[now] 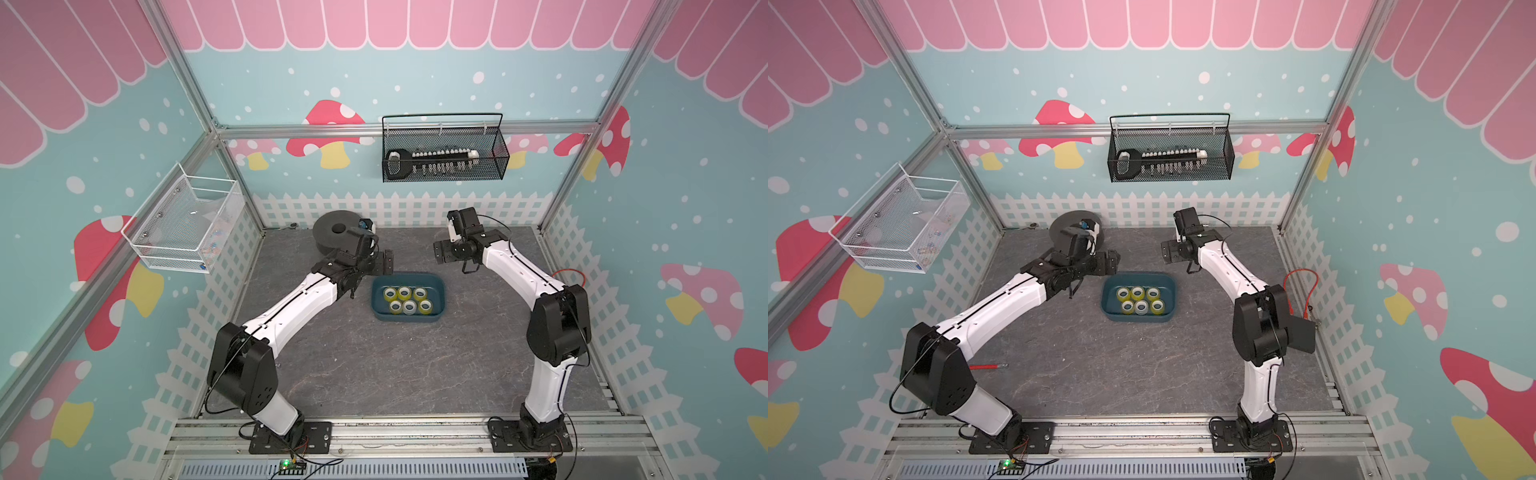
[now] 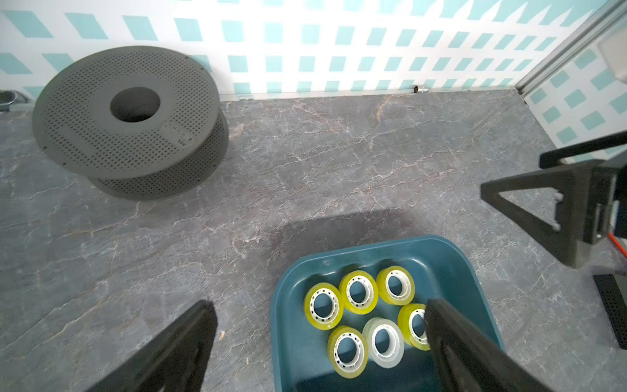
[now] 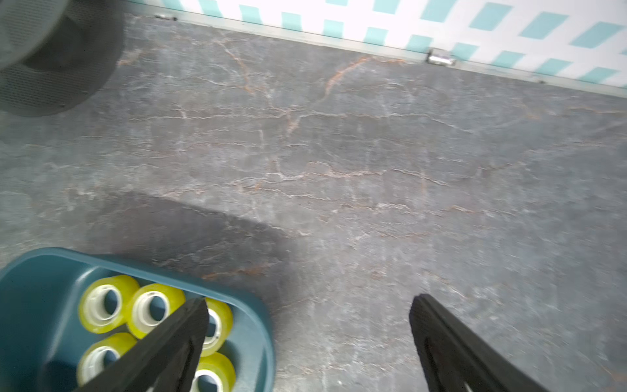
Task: Put the transparent tape into the storage box
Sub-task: Reset both arms
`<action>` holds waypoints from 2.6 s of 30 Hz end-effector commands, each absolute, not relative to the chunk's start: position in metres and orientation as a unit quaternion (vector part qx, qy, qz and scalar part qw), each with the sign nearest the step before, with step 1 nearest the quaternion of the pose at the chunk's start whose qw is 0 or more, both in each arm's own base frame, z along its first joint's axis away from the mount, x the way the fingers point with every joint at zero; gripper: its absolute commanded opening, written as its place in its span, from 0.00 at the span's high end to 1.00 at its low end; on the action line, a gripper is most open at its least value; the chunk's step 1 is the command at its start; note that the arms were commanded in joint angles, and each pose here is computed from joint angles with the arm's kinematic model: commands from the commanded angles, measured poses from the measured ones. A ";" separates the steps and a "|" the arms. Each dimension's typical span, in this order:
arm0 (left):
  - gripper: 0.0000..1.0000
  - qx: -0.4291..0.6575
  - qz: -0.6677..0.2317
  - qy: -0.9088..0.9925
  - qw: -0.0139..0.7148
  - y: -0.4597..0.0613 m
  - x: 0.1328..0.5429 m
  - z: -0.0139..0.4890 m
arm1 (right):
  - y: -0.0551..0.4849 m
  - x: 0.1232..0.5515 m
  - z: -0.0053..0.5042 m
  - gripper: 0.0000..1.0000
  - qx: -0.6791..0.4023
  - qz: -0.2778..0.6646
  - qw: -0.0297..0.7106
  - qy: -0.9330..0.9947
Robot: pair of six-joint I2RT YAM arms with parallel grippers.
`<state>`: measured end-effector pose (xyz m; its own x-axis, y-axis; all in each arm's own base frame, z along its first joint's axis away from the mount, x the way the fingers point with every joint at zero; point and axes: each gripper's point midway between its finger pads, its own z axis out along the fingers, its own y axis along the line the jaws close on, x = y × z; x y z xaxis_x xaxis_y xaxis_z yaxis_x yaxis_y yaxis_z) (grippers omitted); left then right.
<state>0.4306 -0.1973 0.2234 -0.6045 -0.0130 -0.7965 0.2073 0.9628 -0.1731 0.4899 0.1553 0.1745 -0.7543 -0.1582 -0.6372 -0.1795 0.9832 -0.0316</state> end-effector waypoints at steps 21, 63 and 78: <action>0.01 -0.016 -0.104 0.806 0.583 -0.111 0.379 0.226 | 0.037 0.417 0.227 0.01 0.000 -0.074 0.529 0.845; 0.01 0.003 -0.045 0.719 0.694 -0.021 0.380 0.151 | -0.007 0.374 0.134 0.01 -0.047 -0.070 0.667 0.740; 0.01 0.001 -0.039 0.716 0.697 -0.022 0.379 0.152 | -0.007 0.373 0.136 0.01 -0.047 -0.071 0.672 0.735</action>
<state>0.3807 -0.0221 0.1513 -0.0429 -0.0716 -0.9965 0.0614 0.9954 -0.0741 0.3721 -0.0063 0.1282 -0.1204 -0.1575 -0.9802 0.0249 0.9865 -0.1616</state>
